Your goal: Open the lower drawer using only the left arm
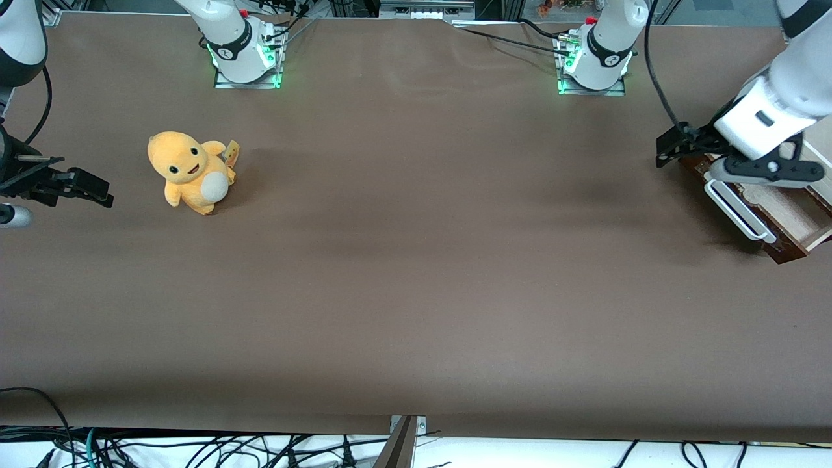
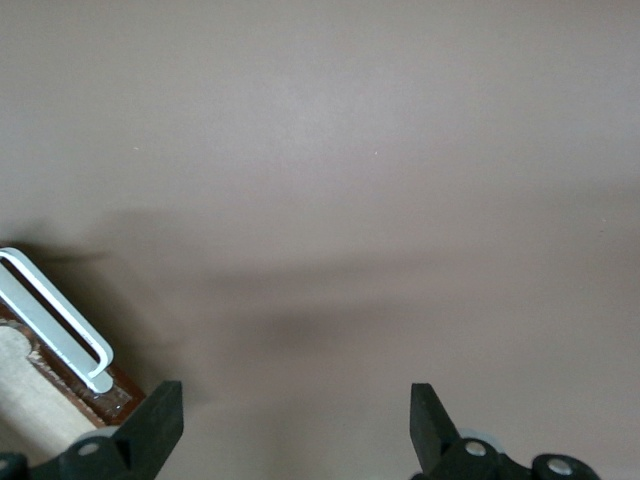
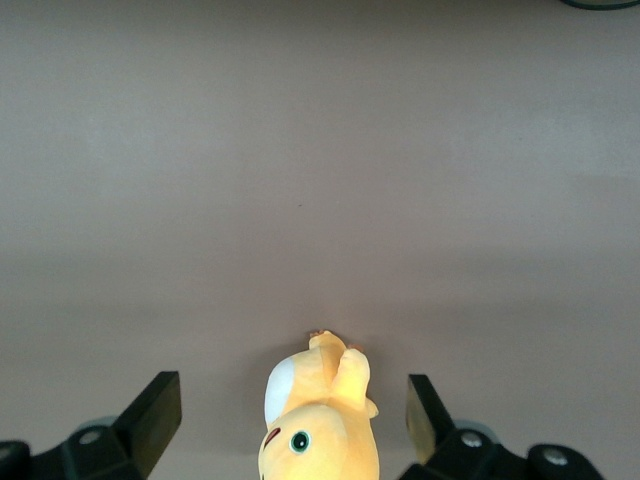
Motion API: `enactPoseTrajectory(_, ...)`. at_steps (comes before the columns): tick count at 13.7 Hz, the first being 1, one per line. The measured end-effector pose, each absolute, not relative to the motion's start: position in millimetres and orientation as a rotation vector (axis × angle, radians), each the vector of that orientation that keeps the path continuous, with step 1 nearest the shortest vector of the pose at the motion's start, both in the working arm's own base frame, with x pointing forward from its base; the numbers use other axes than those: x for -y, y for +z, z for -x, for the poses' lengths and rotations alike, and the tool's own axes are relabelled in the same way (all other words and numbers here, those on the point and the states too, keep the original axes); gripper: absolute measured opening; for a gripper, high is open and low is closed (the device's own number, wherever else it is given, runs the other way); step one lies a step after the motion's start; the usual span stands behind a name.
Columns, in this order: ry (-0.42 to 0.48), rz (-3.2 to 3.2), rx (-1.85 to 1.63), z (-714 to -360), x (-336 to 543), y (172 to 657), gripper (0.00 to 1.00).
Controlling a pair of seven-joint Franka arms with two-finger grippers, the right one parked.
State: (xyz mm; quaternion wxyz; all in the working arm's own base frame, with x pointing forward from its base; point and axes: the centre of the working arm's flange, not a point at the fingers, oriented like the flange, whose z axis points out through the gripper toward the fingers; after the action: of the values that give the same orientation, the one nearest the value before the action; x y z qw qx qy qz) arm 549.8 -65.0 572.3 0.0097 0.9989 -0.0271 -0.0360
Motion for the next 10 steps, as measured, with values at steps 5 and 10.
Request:
enactPoseTrajectory(5,-0.115,-3.122,-0.031,-549.0,60.5,569.1,1.00)
enactPoseTrajectory(10,-0.111,-3.122,-0.045,-549.2,59.8,570.7,1.00)
